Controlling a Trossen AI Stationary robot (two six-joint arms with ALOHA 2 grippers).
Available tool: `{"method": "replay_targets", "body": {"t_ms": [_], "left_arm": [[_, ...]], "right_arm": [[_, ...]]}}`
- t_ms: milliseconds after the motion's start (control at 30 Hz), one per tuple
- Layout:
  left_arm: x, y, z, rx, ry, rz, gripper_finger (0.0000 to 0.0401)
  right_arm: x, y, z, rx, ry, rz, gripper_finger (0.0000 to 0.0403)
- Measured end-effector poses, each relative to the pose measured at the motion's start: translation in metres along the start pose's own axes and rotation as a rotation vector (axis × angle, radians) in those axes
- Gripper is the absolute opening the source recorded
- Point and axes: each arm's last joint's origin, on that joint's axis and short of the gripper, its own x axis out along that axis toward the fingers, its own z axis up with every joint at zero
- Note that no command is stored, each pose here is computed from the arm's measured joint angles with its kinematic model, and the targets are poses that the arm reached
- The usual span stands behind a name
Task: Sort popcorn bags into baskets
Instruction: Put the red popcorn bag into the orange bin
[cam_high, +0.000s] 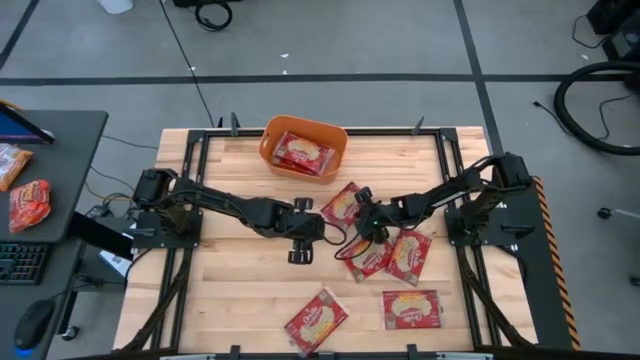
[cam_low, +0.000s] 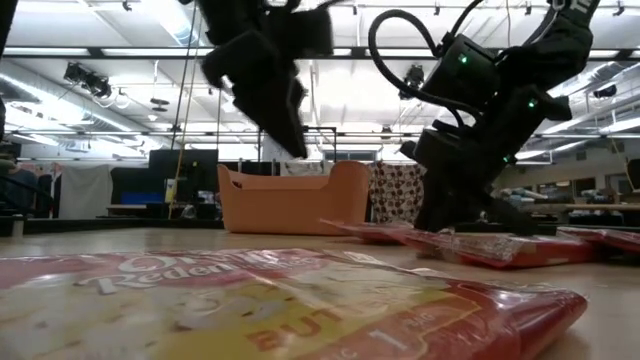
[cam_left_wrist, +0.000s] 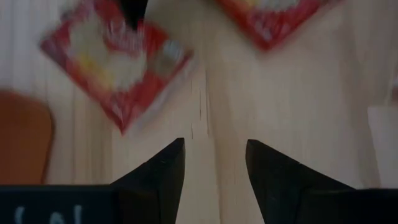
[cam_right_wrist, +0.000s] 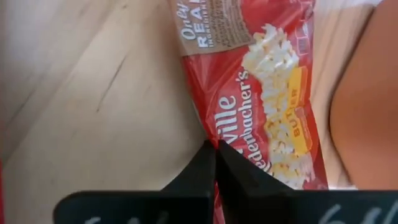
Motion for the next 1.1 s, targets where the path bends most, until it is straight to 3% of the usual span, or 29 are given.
{"method": "replay_targets", "body": {"t_ms": [167, 367, 567, 833, 1100], "left_arm": [[-0.003, -0.009, 0.011, 0.106, -0.114, 0.0, 0.0201], [-0.005, -0.014, 0.013, 0.215, -0.124, 0.074, 0.0256], [-0.005, -0.012, 0.014, 0.193, -0.135, 0.13, 0.0271], [-0.005, -0.011, 0.016, 0.149, -0.159, 0.134, 0.0239], [-0.005, -0.011, 0.016, 0.149, -0.156, 0.135, 0.0136]], "right_arm": [[-0.016, -0.009, 0.011, 0.147, -0.055, 0.011, 0.0011], [-0.043, -0.023, 0.022, 0.337, -0.188, 0.141, 0.0009], [-0.064, -0.03, 0.027, 0.469, -0.316, 0.24, 0.0007], [-0.085, -0.039, 0.033, 0.664, -0.47, 0.376, 0.0007], [-0.094, -0.047, 0.04, 0.722, -0.592, 0.385, 0.0018]]}}
